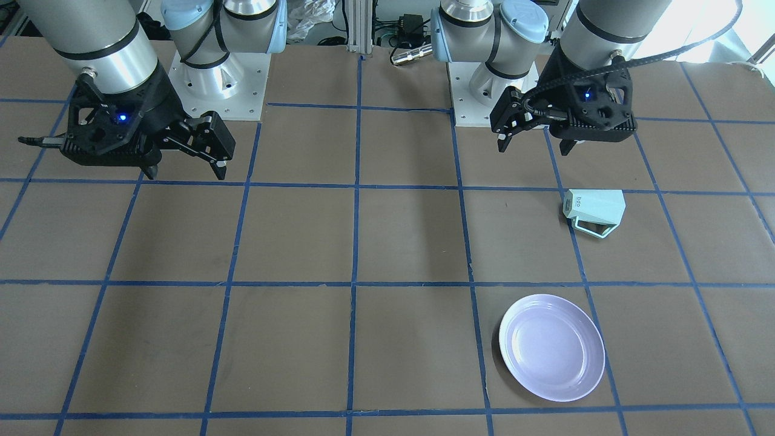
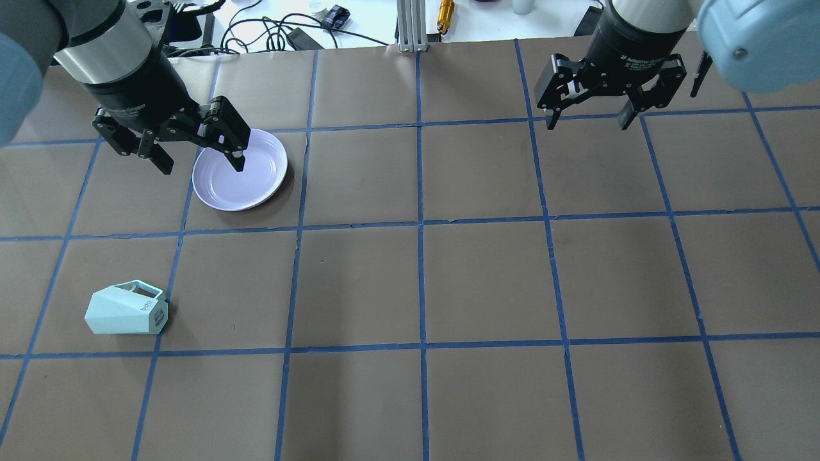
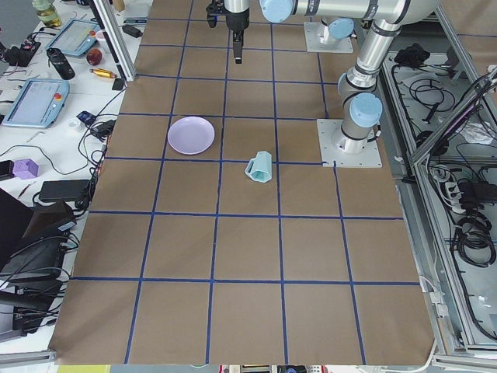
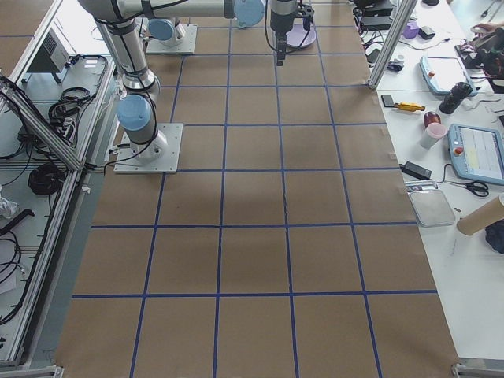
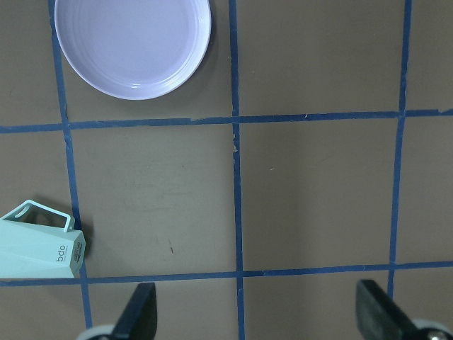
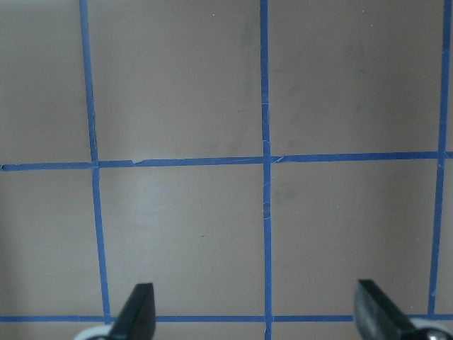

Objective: Flip cup and place on plate
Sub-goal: 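Move the left gripper toward the robot and down to the mint-green cup, then close the left gripper on the cup's rim and lift it, then rotate the held cup upright with the left gripper while raising it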

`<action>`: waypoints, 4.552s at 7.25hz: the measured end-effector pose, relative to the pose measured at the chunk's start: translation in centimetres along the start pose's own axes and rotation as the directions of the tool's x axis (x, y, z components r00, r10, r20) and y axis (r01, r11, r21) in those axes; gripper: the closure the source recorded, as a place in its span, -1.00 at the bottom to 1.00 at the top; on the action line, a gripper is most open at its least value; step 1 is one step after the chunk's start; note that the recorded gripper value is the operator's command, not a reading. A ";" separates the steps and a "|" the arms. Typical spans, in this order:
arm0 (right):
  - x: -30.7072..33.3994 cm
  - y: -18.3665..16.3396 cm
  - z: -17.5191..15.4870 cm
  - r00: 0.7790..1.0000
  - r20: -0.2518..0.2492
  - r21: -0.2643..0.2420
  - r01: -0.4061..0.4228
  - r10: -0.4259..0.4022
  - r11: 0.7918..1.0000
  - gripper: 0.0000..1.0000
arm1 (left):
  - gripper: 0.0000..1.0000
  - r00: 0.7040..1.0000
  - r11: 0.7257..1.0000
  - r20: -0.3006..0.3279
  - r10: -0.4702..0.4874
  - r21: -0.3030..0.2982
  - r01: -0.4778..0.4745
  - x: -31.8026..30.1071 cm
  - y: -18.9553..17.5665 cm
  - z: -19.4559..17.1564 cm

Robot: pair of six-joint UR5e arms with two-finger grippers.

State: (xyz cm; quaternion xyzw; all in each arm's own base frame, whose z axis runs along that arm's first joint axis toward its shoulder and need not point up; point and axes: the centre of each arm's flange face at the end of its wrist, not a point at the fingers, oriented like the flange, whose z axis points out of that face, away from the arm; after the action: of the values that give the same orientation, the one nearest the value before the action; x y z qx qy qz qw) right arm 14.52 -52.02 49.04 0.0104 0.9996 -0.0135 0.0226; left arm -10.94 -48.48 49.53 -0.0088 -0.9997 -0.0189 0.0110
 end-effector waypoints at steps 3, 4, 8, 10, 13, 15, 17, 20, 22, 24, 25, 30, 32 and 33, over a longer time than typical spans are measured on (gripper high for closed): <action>0.0 0.0 0.0 1.000 0.000 0.001 0.000 0.000 1.000 -1.00 | -1.00 1.000 0.999 -0.027 0.001 -0.052 -0.003 -9.5 -0.5 1.1; 0.0 0.0 0.0 1.000 0.000 0.000 0.000 0.000 1.000 -1.00 | -1.00 0.999 0.997 -0.047 0.023 -0.074 -0.027 -13.5 -0.3 1.7; 0.0 0.0 0.0 1.000 0.000 0.000 0.000 0.000 1.000 -1.00 | -1.00 0.973 0.990 -0.225 0.057 -0.115 -0.084 -27.6 2.4 7.9; 0.0 0.0 0.0 1.000 0.000 0.000 0.000 0.000 1.000 -1.00 | -1.00 0.938 0.991 -0.346 0.030 -0.113 -0.073 -32.7 4.5 12.5; 0.0 0.0 0.0 1.000 0.000 0.000 0.000 0.000 1.000 -1.00 | -1.00 0.862 0.993 -0.507 -0.006 -0.103 -0.054 -37.7 6.4 19.3; 0.0 0.0 0.0 1.000 0.000 0.000 0.000 0.000 1.000 -1.00 | -1.00 0.802 0.993 -0.596 -0.022 -0.104 -0.051 -40.0 7.3 23.9; 0.0 0.0 0.0 1.000 0.000 0.001 0.000 0.000 1.000 -1.00 | -1.00 0.753 0.990 -0.658 0.002 -0.102 -0.093 -40.7 7.4 27.4; 0.0 0.0 0.0 1.000 0.000 0.000 0.000 0.000 1.000 -1.00 | -0.60 0.672 0.982 -0.739 0.038 -0.097 -0.162 -40.7 7.5 30.8; 0.0 0.0 0.0 1.000 0.000 0.000 0.000 0.000 1.000 -1.00 | 0.42 0.628 0.977 -0.776 0.056 -0.088 -0.196 -40.6 7.5 32.2; 0.0 0.0 0.0 1.000 0.000 0.000 0.000 0.000 1.000 -1.00 | 1.00 0.603 0.973 -0.795 0.068 -0.080 -0.215 -40.4 7.6 32.8; 0.0 0.0 0.0 1.000 0.000 0.001 0.000 0.000 1.000 -1.00 | 1.00 0.598 0.972 -0.799 0.069 -0.080 -0.219 -40.3 7.6 32.9; 0.0 0.0 0.0 1.000 0.000 0.000 0.000 0.000 1.000 -1.00 | 1.00 0.587 0.970 -0.807 0.062 -0.089 -0.225 -41.1 6.6 28.0; 0.0 0.0 0.0 1.000 0.000 0.000 0.000 0.000 1.000 -1.00 | 1.00 0.630 0.968 -0.773 0.073 -0.097 -0.232 -41.2 4.8 23.4; 0.0 0.0 0.0 1.000 0.000 0.000 0.000 0.000 1.000 -1.00 | 1.00 0.671 0.964 -0.735 0.095 -0.099 -0.245 -40.2 3.3 20.5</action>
State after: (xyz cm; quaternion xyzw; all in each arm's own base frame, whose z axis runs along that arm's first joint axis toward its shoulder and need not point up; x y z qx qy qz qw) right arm 14.52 -52.02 49.04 0.0104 0.9996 -0.0135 0.0226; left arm 28.85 -45.06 28.26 -0.0952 -0.9019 -0.1147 0.4055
